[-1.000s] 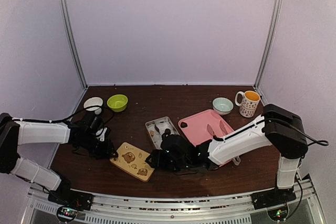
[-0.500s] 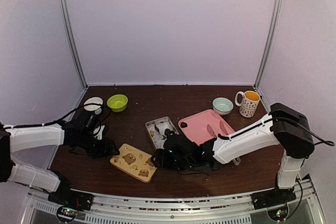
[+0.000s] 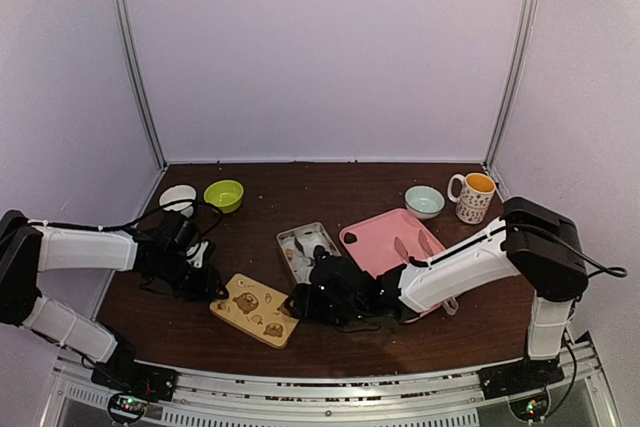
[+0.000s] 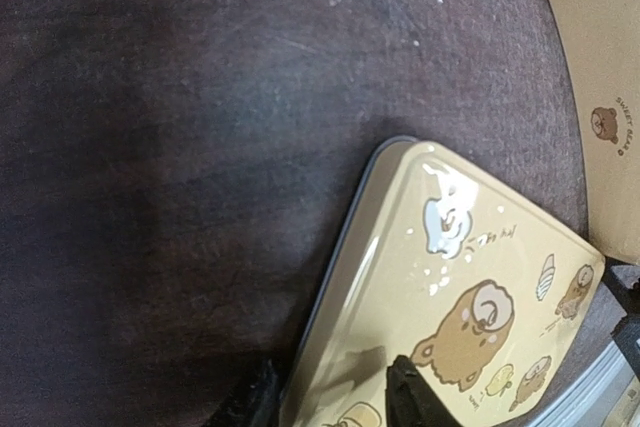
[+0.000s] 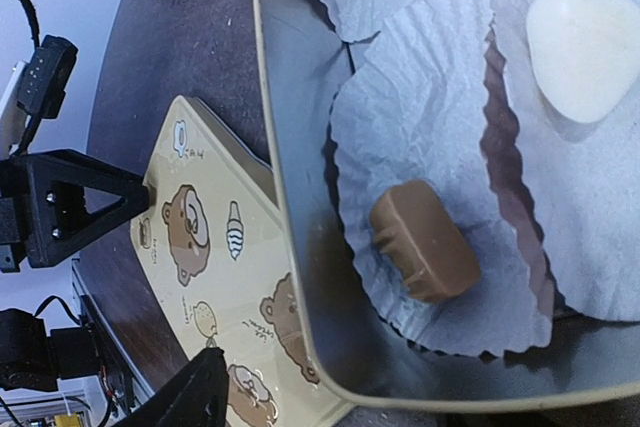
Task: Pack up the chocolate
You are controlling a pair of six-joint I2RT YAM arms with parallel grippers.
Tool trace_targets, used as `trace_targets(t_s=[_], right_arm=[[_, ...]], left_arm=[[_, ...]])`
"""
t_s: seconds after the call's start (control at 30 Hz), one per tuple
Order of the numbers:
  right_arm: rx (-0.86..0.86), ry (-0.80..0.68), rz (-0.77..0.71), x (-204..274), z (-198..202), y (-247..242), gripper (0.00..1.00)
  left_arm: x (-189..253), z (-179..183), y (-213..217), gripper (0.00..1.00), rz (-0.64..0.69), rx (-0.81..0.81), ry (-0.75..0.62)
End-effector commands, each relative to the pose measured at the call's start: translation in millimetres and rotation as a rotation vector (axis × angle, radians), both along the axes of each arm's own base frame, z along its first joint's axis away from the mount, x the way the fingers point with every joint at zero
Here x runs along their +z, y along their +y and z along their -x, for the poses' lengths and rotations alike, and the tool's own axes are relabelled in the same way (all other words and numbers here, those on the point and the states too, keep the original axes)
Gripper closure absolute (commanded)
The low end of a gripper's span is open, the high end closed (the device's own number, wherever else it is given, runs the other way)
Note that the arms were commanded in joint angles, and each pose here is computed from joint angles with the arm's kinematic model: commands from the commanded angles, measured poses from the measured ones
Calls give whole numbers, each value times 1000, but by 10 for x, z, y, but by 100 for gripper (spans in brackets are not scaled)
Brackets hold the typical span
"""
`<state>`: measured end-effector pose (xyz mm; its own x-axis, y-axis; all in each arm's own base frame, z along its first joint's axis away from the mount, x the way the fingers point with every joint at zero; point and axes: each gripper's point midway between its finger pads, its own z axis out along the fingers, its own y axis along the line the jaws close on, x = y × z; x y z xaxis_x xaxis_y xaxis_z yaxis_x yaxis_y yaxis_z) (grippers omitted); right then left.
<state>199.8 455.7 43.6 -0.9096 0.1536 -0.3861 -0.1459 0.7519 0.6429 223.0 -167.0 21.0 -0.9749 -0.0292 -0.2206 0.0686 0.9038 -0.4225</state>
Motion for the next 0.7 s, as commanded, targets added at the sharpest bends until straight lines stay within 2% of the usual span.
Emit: trace_targets(t_s=[0.0, 0.37, 0.53, 0.67], right_arm=[[30, 25, -17, -103, -25, 97, 30], [63, 53, -59, -78, 6, 144, 31], [108, 94, -207, 35, 59, 260, 34], [107, 121, -354, 162, 85, 247, 37]], left_arm=[[-176, 108, 58, 65, -39, -14, 51], [-293, 251, 183, 80, -88, -1, 92], [-310, 252, 143, 80, -55, 0, 78], [-272, 235, -24, 80, 63, -7, 47]])
